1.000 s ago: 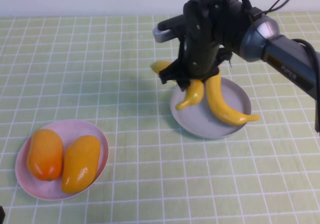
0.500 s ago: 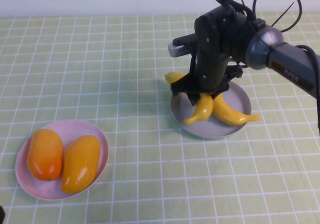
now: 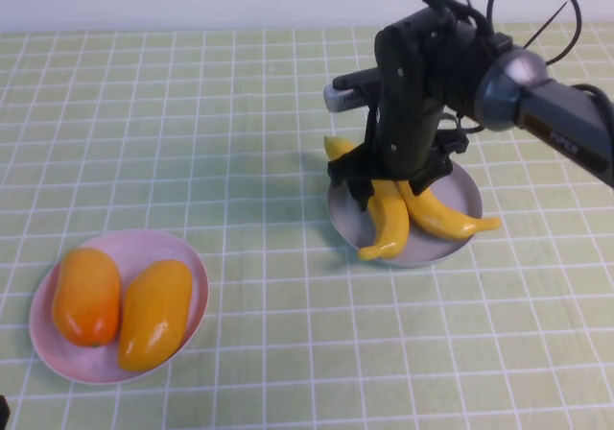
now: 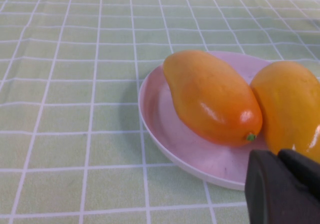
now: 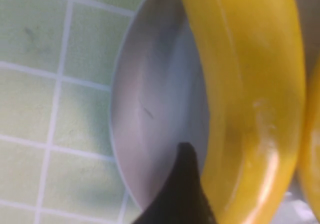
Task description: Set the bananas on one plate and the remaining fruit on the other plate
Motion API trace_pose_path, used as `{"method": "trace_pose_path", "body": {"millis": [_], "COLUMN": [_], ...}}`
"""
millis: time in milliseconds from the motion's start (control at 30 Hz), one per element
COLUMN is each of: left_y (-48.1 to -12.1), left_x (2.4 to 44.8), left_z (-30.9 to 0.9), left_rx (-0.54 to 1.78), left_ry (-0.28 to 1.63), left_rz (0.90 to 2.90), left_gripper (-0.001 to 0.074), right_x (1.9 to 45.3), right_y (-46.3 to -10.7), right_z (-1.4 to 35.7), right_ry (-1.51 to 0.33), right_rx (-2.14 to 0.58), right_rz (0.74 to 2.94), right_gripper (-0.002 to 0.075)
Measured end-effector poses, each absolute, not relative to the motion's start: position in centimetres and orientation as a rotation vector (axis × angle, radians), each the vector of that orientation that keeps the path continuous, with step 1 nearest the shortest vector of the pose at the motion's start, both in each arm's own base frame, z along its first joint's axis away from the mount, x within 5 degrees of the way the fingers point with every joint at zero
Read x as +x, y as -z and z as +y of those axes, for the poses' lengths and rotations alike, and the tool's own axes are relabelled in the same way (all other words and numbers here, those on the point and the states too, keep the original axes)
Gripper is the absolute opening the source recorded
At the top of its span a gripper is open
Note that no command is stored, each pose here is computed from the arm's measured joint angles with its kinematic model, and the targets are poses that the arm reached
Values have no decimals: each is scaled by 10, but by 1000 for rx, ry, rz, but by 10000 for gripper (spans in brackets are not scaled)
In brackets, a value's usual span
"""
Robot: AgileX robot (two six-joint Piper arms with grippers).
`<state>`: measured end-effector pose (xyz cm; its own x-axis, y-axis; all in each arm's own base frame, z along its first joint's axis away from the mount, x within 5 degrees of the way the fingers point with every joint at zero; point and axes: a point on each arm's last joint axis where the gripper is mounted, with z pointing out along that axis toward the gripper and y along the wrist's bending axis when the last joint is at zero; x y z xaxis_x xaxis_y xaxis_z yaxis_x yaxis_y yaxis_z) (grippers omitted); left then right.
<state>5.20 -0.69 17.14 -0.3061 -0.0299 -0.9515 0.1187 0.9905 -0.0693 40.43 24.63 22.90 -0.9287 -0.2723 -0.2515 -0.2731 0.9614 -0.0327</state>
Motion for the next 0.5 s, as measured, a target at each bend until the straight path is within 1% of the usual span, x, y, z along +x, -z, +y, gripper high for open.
{"method": "trace_pose_path", "body": {"millis": [67,100,167,300,367,433,500], "left_y": [-171,-171,-171,-171,-171,-171,-171], "left_x": [52,52,52,52,52,52,52], "left_z": [-7,-7,-7,-7,-7,-7,-7], "left_rx": [64,64,64,64,64,64,64], "left_ry": [147,147,147,147,147,147,147], "left_rz": [1877,1877,1877,1877,1877,1877,1877], "left_gripper": [3,3,3,3,3,3,3], "right_x": [401,398,390,369,353,336,318], "right_y": [-244,-253,-277,-318,-332,-340,-344], "right_z": [244,244,242,243,240,232,223], "right_ry": [-21,-32,-58,-112,-118,-114,-104], "right_rx": [-398,-396,-398,-417,-467,-502,-525], "right_rz": [2831,2814,2770,2691,2666,2666,2677], "right_gripper": [531,516,457,255,128,52,13]}}
